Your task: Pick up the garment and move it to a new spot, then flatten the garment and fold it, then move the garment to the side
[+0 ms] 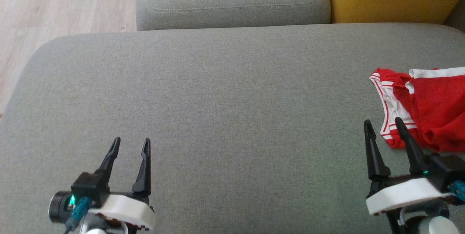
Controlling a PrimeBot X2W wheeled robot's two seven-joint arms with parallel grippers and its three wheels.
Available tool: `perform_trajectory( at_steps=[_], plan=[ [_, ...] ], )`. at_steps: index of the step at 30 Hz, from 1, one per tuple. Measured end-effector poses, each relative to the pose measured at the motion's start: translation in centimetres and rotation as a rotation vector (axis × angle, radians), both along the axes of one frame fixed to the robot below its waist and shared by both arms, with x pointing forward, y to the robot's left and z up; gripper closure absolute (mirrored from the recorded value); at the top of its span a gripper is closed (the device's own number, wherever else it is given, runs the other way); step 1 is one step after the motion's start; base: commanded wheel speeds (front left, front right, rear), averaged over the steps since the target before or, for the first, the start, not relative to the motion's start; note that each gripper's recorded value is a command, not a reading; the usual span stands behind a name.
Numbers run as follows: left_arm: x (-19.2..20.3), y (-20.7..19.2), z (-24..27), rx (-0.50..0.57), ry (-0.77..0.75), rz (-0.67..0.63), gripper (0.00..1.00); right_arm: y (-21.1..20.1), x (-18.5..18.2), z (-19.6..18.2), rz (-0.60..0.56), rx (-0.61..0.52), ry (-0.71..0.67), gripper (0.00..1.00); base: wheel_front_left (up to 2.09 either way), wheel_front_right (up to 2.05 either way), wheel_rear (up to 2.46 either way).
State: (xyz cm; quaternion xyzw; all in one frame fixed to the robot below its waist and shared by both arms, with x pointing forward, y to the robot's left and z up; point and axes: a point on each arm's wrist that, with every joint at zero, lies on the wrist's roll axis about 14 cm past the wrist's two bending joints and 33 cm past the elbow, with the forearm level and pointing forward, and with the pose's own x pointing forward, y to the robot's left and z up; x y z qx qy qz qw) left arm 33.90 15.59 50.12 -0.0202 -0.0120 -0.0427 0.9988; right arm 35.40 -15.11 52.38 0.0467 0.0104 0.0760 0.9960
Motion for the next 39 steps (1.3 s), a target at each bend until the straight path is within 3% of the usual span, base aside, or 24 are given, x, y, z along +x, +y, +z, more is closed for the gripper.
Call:
perform_trajectory(
  at_steps=[37, 38, 39],
  plan=[
    [-0.5, 0.0, -0.5, 0.002, 0.018, 0.003, 0.0, 0.0, -0.2, -0.4, 0.0, 0.014, 0.02, 0.0, 0.0, 0.0, 0.0],
    [-0.6, -0.1, -0.8, 0.002, 0.028, 0.004, 1.0, 0.0, -0.2, -0.7, 0.0, 0.014, 0.03, 1.0, 0.0, 0.0, 0.0],
    [-0.7, -0.1, -1.4, 0.001, 0.048, 0.007, 1.0, 0.0, -0.3, -1.4, 0.001, 0.014, 0.05, 1.0, 0.0, 0.0, 0.0]
  ],
)
